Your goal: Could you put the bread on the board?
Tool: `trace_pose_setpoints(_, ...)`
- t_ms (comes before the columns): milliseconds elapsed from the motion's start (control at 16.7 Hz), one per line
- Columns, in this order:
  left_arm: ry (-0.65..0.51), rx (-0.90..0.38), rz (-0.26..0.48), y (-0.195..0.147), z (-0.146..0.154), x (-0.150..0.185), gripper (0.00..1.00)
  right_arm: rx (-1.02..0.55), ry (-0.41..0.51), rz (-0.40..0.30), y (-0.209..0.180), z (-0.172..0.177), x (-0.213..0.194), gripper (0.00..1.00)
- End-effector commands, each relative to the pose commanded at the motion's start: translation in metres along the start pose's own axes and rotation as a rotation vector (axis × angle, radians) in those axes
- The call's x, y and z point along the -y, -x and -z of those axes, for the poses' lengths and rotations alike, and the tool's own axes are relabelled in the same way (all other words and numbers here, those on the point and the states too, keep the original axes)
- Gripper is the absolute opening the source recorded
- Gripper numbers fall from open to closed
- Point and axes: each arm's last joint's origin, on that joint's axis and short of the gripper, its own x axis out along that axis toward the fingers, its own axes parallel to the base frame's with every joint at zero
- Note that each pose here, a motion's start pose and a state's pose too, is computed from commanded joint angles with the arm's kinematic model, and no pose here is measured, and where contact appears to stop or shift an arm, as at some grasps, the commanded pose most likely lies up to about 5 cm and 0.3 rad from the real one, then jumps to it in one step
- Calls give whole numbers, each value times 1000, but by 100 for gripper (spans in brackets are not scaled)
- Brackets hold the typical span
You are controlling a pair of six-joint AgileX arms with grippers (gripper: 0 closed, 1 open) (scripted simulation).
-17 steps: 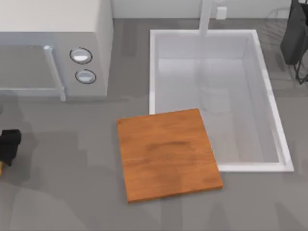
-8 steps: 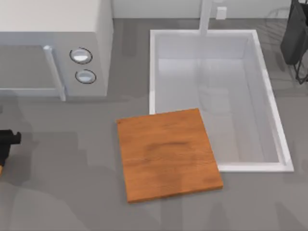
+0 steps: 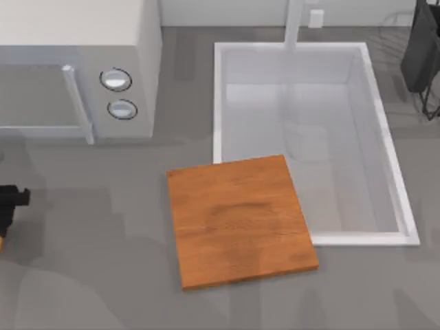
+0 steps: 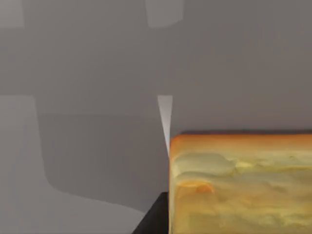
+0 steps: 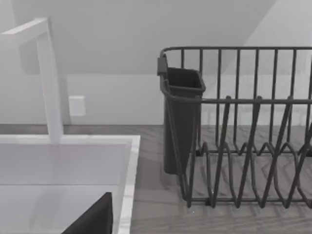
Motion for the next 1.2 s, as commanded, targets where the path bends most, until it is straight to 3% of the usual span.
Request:
trace_pose_setpoints(600, -1, -8, 1, 94, -2, 0, 0, 0, 0, 0, 0, 0, 0, 100)
trace_pose_setpoints(1020, -15, -6, 2, 98, -1, 1, 0, 0, 0, 0, 0, 0, 0, 100)
trace_pose_setpoints(1200, -150, -14, 14, 104, -2, 16, 0, 0, 0, 0, 0, 0, 0, 100)
